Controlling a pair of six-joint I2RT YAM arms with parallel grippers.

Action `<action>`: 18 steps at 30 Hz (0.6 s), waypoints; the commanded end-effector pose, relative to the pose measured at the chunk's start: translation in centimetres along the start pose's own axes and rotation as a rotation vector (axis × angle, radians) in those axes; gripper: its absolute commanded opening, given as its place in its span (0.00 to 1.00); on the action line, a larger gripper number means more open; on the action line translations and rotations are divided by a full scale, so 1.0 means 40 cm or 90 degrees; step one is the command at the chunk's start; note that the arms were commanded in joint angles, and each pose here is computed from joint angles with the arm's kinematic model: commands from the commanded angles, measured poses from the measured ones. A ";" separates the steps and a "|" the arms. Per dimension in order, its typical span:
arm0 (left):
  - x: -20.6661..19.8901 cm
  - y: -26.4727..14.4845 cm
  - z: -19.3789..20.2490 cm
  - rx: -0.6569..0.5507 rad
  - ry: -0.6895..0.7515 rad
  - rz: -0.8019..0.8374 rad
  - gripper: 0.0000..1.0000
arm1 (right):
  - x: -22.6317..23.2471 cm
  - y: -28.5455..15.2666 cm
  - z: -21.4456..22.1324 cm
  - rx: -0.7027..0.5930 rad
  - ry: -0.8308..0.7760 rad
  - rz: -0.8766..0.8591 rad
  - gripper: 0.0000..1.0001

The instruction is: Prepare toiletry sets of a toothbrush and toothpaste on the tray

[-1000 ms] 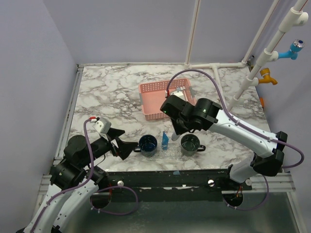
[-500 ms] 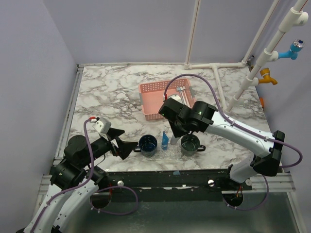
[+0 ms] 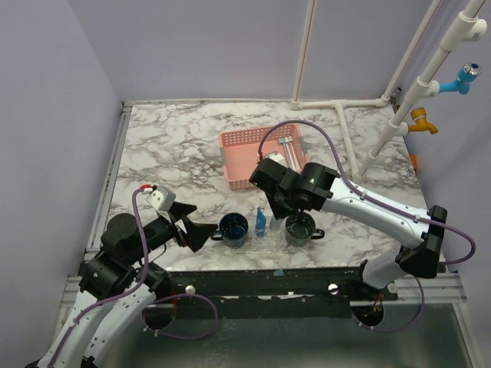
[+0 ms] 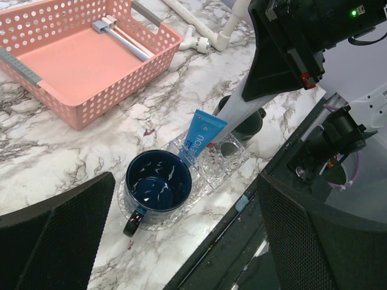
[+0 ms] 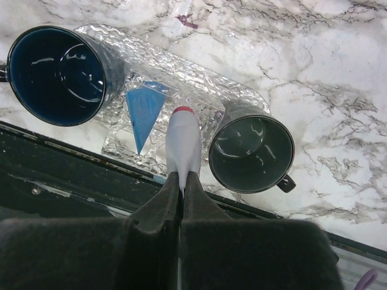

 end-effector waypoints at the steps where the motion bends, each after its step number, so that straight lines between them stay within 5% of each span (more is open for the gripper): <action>1: 0.006 0.004 0.005 0.000 0.005 -0.005 0.99 | 0.006 0.014 -0.013 -0.018 0.009 -0.005 0.00; 18: 0.007 0.007 0.007 0.003 0.005 -0.005 0.99 | -0.002 0.087 0.013 0.002 0.015 0.008 0.00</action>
Point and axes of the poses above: each gripper's point midway between its finger pads, its own y axis out along the fingers, its own x axis along the line the jaws close on, z = x × y, the point moved 4 cm from there along -y, back along the fingers, and after that the axes turned 5 degrees about y, right-handed, at the moved point
